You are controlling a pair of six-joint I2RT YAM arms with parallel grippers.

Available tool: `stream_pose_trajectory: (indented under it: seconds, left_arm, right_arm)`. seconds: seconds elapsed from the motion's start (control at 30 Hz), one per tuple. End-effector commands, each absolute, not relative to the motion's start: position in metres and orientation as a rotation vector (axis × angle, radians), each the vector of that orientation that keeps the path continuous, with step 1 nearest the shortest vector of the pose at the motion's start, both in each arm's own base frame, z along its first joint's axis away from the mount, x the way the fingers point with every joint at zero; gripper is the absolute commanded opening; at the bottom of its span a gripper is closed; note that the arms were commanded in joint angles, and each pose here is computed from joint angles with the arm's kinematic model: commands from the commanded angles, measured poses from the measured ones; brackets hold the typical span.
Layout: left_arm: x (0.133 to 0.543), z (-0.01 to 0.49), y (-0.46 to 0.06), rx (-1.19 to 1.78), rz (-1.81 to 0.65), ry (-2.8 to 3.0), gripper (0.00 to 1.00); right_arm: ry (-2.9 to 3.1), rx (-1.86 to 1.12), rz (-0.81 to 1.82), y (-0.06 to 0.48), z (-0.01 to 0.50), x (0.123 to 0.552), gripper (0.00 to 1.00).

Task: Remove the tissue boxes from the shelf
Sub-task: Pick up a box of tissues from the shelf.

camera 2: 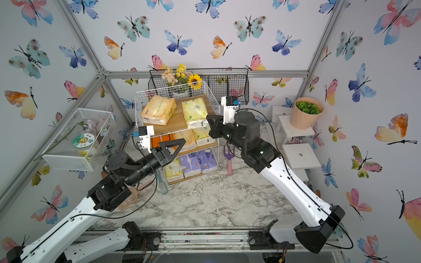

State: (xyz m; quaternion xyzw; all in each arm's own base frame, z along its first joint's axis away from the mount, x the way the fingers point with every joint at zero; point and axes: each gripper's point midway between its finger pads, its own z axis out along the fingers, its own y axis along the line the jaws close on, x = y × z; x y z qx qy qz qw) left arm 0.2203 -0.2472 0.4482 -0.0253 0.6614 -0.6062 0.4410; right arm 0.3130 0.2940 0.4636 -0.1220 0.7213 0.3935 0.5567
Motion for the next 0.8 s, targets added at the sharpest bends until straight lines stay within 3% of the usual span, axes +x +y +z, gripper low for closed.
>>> stream_pose_trajectory:
  seconds: [0.0, 0.47, 0.77]
  left_arm:
    - [0.232, 0.469, -0.242, -0.142, -1.512, 1.537, 0.95]
    - [0.269, 0.460, -0.270, -0.270, -1.583, 1.553, 0.87]
    - [0.276, 0.470, -0.282, -0.272, -1.656, 1.495, 0.71]
  right_arm:
    - [1.680, -0.340, 0.956, 0.289, 0.474, 0.293, 0.01]
    - [1.685, -0.406, 0.980, 0.280, 0.467, 0.269, 0.01]
    - [1.709, -0.416, 0.983, 0.272, 0.461, 0.258, 0.01]
